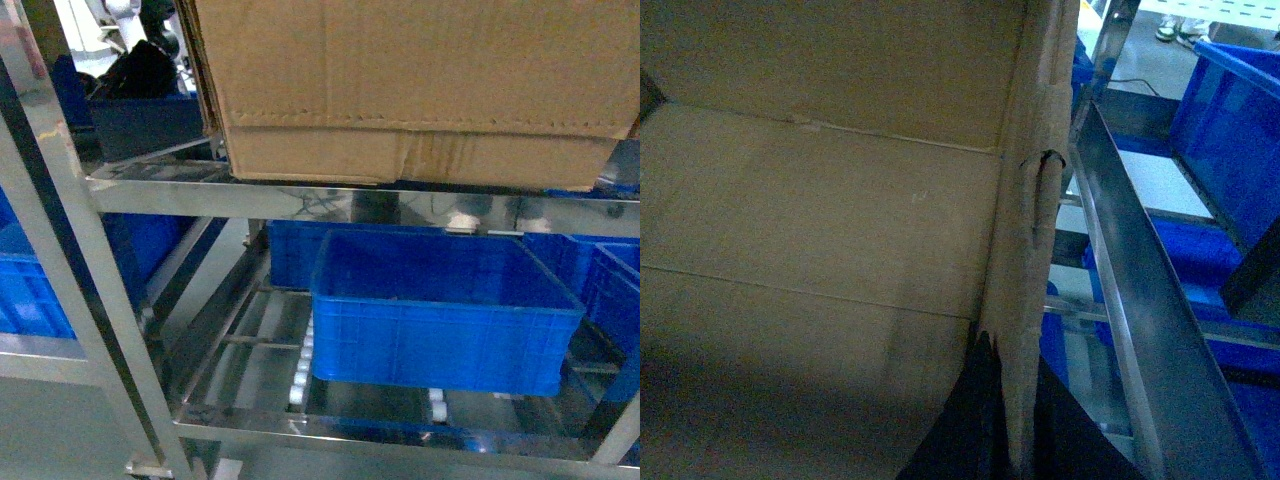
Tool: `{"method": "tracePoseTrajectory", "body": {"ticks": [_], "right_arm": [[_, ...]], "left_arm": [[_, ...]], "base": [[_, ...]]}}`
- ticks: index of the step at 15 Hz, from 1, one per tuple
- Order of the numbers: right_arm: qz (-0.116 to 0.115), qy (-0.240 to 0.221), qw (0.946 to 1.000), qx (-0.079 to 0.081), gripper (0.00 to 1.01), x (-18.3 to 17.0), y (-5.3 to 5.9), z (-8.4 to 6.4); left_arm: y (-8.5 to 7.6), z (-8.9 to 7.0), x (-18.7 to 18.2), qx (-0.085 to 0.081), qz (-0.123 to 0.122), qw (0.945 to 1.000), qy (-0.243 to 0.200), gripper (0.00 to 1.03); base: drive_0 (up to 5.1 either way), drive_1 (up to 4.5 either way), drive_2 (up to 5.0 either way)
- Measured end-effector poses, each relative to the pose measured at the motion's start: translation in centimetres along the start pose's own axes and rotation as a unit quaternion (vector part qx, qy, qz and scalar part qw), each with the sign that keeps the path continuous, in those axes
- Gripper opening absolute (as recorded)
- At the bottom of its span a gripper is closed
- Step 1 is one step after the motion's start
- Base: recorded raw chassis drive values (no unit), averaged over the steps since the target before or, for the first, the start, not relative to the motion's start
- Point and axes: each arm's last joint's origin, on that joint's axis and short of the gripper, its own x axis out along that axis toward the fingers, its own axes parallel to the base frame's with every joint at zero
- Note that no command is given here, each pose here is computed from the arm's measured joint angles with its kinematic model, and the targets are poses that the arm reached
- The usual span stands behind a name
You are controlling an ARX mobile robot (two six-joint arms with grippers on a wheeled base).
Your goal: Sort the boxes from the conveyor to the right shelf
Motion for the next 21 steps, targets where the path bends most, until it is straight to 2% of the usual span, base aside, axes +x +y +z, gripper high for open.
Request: {"method": "tracePoseTrajectory", "body": {"ticks": [2,5,8,12,14,17,18,20,21], "right_arm": [[-0.001,0.012,0.9999,-0.001,0.04,2.5,-0.2,-0.1],[-0.001,0.0,1.0,-0.001,0.04,4.6,-0.2,1.1],[0.003,0.002,1.0,-0.004,0.03,5.5,-0.1,1.7],[0.003,-0.002,1.0,-0.007,0.04,6.0,0.0,1.9],[-0.008,0.003,0.9998,-0.02,0.27,6.6,-0.1,1.4],[-0.022,-0.02,0.9994,-0.018,0.65,7.1,-0.1,1.2],[-0.025,-0.028,0.9991,-0.018,0.76,7.1,0.0,1.2],[-0.026,-0.046,0.9985,-0.016,0.99,6.7,0.1,1.2],[-0.028,-0.058,0.9978,-0.015,0.98,6.4,0.2,1.4]], "left_arm": [[0.2,0.7,2.3,0.007,0.001,0.9999,0.01,0.04],[0.7,1.8,3.4,0.003,0.008,1.0,-0.005,0.04],[1.2,2.1,4.6,-0.01,0.011,0.9999,0.004,0.04],[1.5,2.9,5.1,-0.012,0.007,0.9999,-0.003,0.04],[1.5,3.0,5.2,-0.013,-0.012,0.9998,-0.002,0.24],[1.0,3.3,5.2,-0.003,-0.022,0.9996,-0.019,0.62],[0.9,3.5,5.3,-0.004,-0.031,0.9991,-0.029,0.73],[0.9,3.4,5.2,-0.015,-0.031,0.9985,-0.043,0.97],[1.0,3.5,5.0,-0.022,-0.035,0.9974,-0.06,0.98]], "base": [[0.0,0.0,0.0],[0.0,0.0,0.0],[0.0,0.0,0.0],[0.0,0.0,0.0],[0.0,0.0,0.0],[0.0,0.0,0.0],[0.0,0.0,0.0],[0.0,0.0,0.0],[0.0,0.0,0.0]]}}
